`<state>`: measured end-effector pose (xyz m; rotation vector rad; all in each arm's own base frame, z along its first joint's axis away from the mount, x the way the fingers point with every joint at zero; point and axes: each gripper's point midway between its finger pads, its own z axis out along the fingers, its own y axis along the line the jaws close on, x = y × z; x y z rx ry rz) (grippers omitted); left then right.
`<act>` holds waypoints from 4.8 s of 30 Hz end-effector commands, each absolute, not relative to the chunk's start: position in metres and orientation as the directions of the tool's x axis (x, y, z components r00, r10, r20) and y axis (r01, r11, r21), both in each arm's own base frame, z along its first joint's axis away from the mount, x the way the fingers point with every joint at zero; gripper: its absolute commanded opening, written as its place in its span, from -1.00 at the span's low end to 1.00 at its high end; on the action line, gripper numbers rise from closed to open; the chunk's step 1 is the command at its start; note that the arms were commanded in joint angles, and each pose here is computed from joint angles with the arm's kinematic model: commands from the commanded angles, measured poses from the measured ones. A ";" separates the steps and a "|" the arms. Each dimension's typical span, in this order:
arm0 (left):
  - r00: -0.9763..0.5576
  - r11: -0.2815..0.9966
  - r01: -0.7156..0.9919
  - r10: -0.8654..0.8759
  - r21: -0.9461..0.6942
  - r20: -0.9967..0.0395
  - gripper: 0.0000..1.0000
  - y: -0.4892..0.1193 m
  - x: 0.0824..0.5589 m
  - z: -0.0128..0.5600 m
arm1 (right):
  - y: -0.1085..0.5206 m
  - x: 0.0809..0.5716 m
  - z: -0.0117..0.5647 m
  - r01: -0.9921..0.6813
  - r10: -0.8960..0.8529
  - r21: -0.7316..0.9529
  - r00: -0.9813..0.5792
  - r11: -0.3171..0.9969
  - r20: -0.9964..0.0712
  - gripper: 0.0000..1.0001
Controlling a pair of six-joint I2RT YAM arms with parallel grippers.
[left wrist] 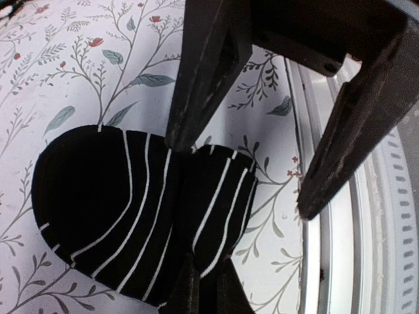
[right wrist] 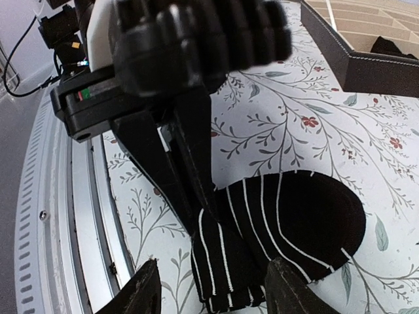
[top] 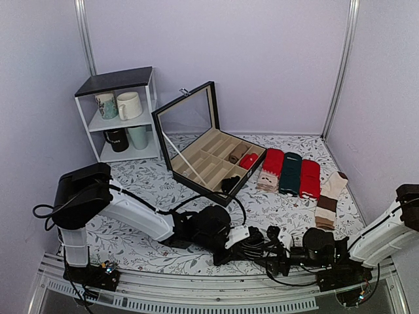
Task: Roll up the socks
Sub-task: Roll the sock at the corner of the board.
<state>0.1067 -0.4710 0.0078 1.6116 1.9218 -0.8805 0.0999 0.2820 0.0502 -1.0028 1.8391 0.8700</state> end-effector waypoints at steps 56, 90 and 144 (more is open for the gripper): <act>-0.303 0.252 0.944 0.916 -0.211 -0.263 -1.00 -0.356 0.086 -0.115 | 0.292 0.099 0.015 -0.887 -0.410 0.194 -0.375 0.419 -0.831 -0.34; -0.137 0.210 0.977 0.756 0.039 -0.640 -0.45 -0.427 0.142 -0.009 | 0.257 0.082 -0.037 -0.681 -0.351 0.438 -0.701 0.587 -0.621 -0.78; 0.284 -0.149 0.957 0.644 0.248 -0.710 -0.78 -0.450 0.081 -0.017 | 0.244 0.044 -0.063 -0.457 -0.326 0.615 -0.890 0.642 -0.320 -0.79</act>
